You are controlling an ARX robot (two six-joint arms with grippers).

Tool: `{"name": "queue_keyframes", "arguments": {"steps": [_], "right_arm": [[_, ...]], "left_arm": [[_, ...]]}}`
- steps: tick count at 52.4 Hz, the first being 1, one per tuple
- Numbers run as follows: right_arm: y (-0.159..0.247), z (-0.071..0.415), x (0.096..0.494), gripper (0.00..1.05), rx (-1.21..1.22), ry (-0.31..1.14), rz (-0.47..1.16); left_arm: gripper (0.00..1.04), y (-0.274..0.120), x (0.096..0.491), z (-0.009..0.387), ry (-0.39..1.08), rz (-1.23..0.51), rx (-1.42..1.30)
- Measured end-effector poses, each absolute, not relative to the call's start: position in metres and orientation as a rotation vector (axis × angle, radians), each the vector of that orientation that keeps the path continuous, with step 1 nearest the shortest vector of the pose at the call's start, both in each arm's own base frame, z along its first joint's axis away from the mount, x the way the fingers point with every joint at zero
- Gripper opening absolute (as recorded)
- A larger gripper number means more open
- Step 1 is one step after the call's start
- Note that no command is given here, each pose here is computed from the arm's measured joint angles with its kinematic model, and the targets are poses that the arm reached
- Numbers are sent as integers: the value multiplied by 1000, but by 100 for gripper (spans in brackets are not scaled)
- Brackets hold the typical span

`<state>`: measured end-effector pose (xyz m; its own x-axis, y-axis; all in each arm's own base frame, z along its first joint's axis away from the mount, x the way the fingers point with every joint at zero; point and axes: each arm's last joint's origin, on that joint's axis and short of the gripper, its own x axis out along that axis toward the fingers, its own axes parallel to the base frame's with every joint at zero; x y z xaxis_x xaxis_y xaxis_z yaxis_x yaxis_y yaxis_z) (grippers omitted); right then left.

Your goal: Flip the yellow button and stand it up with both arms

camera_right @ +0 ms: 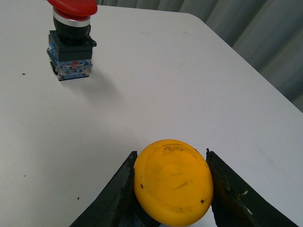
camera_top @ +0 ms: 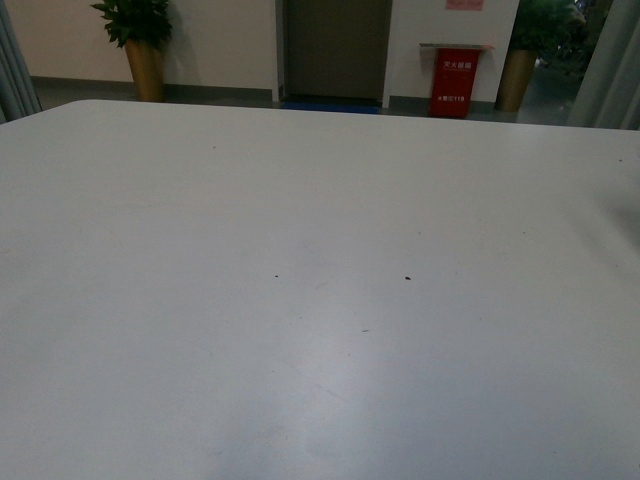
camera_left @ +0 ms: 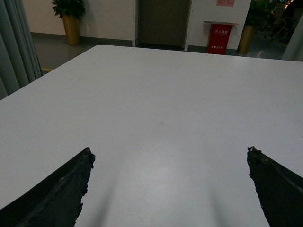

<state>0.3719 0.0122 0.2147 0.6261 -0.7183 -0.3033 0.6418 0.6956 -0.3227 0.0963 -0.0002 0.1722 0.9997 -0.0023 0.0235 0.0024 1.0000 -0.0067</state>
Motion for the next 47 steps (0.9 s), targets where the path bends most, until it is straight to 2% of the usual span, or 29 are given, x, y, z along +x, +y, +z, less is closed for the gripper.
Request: {"name": "queue_keyframes", "arguments": {"steps": [47], "right_arm": [[7,214,376,35,-103,456,-811]], "left_arm": [[98,0,96,172,-23,-2,-7]]}}
